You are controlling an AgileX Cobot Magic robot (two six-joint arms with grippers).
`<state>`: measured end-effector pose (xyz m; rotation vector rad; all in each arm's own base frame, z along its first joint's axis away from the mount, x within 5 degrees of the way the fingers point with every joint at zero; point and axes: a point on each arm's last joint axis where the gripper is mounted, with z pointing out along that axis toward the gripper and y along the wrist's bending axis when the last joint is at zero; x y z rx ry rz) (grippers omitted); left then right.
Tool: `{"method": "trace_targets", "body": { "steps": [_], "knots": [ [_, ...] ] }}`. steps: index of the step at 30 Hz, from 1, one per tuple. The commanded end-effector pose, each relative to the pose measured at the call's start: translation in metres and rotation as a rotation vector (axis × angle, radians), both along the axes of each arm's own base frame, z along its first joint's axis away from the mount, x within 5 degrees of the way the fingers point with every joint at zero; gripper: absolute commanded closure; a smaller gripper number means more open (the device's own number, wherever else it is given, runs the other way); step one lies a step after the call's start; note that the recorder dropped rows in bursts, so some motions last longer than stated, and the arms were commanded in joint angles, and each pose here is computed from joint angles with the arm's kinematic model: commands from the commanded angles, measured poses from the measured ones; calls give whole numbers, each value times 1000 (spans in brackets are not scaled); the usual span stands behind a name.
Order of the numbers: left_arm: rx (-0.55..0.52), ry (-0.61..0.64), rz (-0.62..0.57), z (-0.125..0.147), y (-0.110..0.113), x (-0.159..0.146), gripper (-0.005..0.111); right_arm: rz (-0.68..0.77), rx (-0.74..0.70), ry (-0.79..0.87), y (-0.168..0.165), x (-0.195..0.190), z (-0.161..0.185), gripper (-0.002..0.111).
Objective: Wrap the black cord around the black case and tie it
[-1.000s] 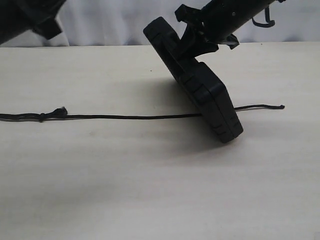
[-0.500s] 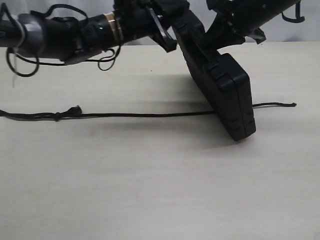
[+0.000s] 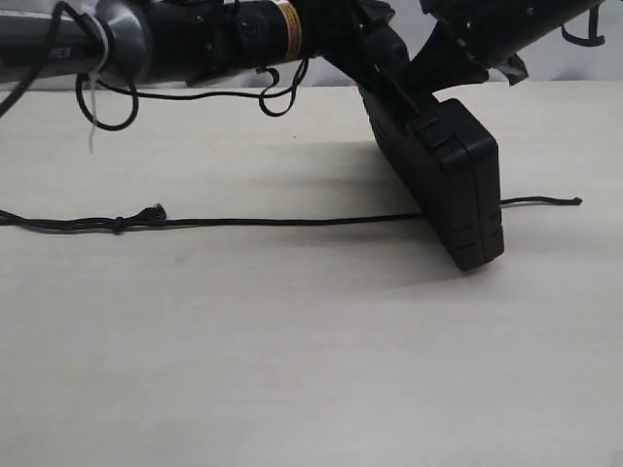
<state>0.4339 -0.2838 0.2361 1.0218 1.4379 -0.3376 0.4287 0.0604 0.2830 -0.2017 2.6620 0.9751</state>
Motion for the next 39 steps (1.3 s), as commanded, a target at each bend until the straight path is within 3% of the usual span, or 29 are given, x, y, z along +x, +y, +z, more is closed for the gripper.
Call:
{"method": "trace_targets", "body": {
  "steps": [1,7,15,24,30,39],
  "knots": [
    [11,-20,57,34,14,-3,107,-56,141,-74,-14,3,21,104],
    [-4,-39,84,57,32,-13,107,-65,189,-127,-17,-5,43,104],
    [-13,-17,130,64,60,-18,107,-105,473,-82,-11,-19,38,104],
    [-73,-10,42,65,54,-26,107,-91,451,-7,-9,-32,1,104],
    [-68,-26,-81,66,47,-34,107,-73,433,22,-9,-40,-19,104],
    [-5,-3,-150,50,42,-35,107,-63,414,30,-10,-39,-25,104]
  ]
}}
